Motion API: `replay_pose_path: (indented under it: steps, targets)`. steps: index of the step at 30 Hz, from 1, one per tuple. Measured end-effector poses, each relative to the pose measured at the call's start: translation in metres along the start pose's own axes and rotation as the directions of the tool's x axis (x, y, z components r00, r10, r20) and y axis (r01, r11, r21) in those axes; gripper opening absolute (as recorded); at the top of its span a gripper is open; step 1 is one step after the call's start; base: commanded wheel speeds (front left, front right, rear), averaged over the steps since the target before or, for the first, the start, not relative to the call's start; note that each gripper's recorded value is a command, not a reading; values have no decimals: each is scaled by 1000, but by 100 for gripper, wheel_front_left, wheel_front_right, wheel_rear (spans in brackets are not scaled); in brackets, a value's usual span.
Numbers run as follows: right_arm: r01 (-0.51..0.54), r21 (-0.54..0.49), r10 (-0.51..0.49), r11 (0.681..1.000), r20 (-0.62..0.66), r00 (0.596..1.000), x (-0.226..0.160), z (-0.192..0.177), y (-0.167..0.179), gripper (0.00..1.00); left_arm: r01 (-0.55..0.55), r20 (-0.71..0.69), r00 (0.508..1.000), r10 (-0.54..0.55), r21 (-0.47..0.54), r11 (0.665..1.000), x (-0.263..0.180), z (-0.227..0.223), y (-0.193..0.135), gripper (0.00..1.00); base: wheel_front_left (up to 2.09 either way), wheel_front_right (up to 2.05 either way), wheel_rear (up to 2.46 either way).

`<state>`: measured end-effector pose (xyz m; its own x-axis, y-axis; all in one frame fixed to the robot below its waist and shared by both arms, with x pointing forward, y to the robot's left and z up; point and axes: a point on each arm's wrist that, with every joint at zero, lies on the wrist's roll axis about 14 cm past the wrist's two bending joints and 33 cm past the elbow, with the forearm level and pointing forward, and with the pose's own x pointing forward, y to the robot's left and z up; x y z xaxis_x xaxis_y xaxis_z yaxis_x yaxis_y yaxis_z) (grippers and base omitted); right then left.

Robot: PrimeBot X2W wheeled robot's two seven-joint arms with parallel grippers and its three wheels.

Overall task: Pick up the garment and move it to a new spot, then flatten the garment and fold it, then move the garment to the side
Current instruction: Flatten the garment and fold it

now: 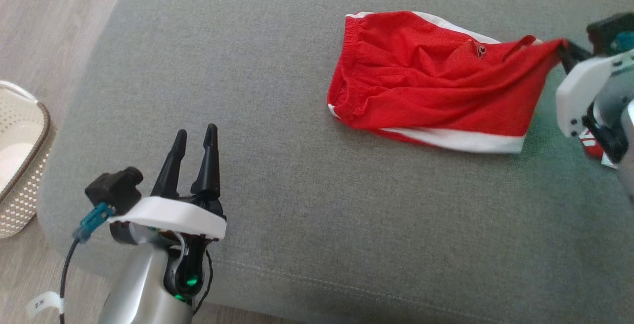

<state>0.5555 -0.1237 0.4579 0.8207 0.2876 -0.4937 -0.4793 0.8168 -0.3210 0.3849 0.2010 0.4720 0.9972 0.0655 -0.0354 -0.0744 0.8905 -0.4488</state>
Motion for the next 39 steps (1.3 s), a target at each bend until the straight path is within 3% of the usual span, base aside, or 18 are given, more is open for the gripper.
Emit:
replay_pose_path:
  steps: [2, 3, 7, 12, 16, 21, 27, 32, 39]
  targets:
    - [6, 28, -7, 1000, 51, 999, 2, 12, 0, 0, 5, -2, 1000, -5, 0, 1000, 1, -1, -2, 100, 0, 0, 0]
    - [1, 40, -4, 999, 70, 998, 3, 16, 4, 100, 7, -3, 1000, -7, -1, 1000, 1, -1, -2, 100, 0, 0, 0]
    - [-15, 68, 10, 998, 71, 997, 2, 12, 16, 100, 25, -9, 1000, -25, -2, 1000, 2, -3, -8, 100, 0, 0, 0]
    - [38, 100, -48, 994, 100, 994, -6, 7, -3, 100, 47, -21, 999, -47, -5, 999, 3, -7, -16, 100, 0, 0, 0]
    - [60, 201, -94, 978, 168, 981, -21, 0, -5, 100, 82, -26, 996, -82, -9, 997, 6, -10, -28, 100, 0, 0, 0]
    - [63, 382, -155, 922, 216, 964, -47, -31, 12, 100, 154, -64, 986, -155, -14, 988, 11, -23, -52, 100, 0, 0, 0]
    - [104, 557, -267, 824, 218, 939, -86, -67, 25, 100, 250, -212, 947, -242, 13, 968, 8, -69, -76, 100, 0, 0, 0]
    - [155, 607, -341, 780, 204, 918, -111, -79, 21, 100, 344, -372, 888, -269, 151, 927, 10, -107, -68, 100, 0, 0, 0]
    - [217, 628, -407, 748, 174, 897, -127, -86, 3, 100, 462, -430, 846, -316, 294, 836, 50, -113, -78, 100, 0, 0, 0]
